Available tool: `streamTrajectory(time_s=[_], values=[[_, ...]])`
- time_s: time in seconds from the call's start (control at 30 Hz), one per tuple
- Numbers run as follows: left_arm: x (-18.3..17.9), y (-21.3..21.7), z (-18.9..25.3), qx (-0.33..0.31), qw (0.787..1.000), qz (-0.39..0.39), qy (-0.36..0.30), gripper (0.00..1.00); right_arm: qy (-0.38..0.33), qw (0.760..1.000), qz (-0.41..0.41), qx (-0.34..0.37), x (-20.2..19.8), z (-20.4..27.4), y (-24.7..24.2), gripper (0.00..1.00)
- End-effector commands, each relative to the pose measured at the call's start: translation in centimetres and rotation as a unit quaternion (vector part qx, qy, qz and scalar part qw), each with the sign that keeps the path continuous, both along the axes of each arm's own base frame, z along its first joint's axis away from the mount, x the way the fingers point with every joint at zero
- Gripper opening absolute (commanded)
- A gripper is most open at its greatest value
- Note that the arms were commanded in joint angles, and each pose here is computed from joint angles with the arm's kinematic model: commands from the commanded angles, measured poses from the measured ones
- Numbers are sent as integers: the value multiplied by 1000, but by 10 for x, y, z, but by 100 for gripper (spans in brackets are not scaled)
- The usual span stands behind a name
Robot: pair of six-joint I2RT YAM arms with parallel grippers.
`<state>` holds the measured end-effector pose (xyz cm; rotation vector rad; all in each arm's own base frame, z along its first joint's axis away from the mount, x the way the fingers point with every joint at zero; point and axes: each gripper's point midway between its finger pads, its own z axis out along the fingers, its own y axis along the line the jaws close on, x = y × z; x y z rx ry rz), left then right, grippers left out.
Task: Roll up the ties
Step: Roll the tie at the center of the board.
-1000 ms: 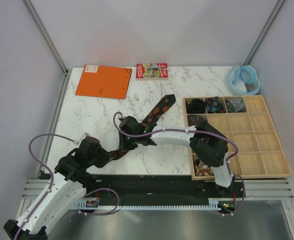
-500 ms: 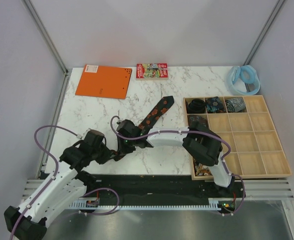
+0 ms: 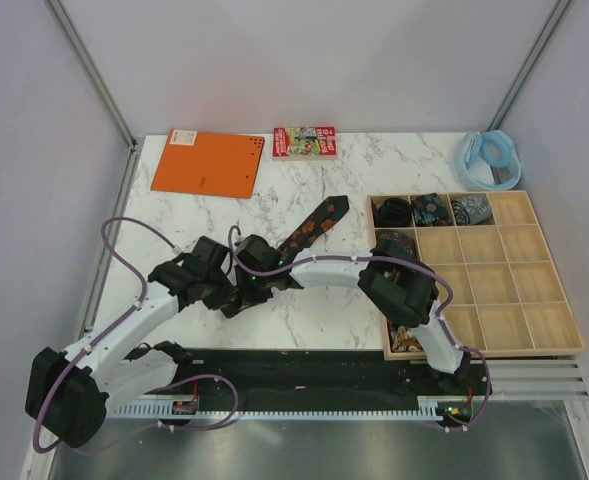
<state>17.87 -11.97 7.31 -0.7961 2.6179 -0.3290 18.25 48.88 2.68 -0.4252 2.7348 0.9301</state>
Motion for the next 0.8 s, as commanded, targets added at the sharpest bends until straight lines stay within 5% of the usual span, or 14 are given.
streamTrajectory(time_s=[0.0,0.53,0.73,0.77], values=[[32,-10,11,6,998,-23,-50,3,-15,1000,19,7,12,14,-6,27],[50,-12,-7,58,997,-53,-21,4,-17,1000,13,-11,16,21,-72,32],[58,-22,-6,54,995,-78,-12,30,-18,1000,-1,-12,21,26,-93,32],[59,-23,-6,55,995,-81,-9,49,-21,1000,-2,-10,24,29,-95,33]])
